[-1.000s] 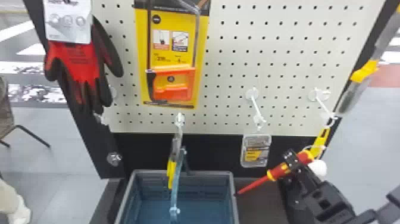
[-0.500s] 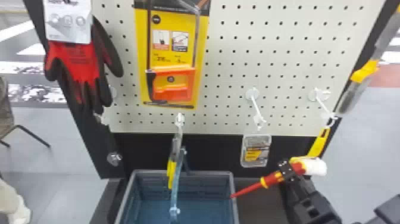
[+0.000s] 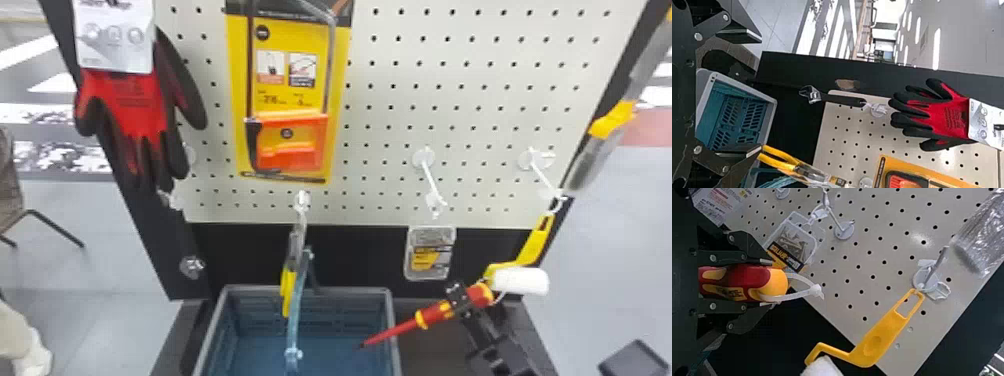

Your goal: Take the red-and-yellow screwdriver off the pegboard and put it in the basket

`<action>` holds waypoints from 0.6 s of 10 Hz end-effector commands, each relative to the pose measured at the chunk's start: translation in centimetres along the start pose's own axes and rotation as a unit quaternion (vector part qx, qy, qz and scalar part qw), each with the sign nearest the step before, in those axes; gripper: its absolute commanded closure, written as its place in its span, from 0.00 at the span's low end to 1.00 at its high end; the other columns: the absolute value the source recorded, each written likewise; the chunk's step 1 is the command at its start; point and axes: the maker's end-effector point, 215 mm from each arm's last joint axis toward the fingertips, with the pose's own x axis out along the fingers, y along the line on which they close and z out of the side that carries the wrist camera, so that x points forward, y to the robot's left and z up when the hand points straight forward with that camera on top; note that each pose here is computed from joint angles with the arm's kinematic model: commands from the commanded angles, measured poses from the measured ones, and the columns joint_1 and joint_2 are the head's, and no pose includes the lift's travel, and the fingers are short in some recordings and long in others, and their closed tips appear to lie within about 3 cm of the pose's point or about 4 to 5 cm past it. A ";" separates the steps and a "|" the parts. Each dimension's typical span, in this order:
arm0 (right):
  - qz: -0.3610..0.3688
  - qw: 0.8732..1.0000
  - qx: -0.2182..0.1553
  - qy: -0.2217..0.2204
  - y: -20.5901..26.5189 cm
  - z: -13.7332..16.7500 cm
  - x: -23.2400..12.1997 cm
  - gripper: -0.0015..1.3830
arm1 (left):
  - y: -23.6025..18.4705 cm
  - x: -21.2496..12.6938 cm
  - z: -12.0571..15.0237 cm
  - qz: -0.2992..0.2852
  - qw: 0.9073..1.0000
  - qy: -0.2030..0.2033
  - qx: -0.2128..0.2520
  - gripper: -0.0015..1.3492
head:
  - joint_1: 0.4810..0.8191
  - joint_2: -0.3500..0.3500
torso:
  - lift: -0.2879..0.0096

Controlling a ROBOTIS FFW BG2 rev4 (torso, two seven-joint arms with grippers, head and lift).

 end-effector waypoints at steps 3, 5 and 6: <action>-0.005 1.000 0.017 0.026 -0.6 -3.3 0.3 0.90 | 0.0 0.0 -0.1 -0.002 1.000 0.001 0.001 0.23 | 0.20 0.50 | 0.63; -0.001 0.999 0.029 0.044 -0.5 -5.4 0.9 0.90 | 0.0 0.0 -0.1 -0.004 1.000 0.002 0.000 0.23 | 0.20 0.50 | 0.63; 0.001 0.998 0.035 0.048 -0.4 -5.9 1.4 0.90 | 0.0 0.0 -0.2 -0.004 1.000 0.002 0.001 0.23 | 0.20 0.50 | 0.63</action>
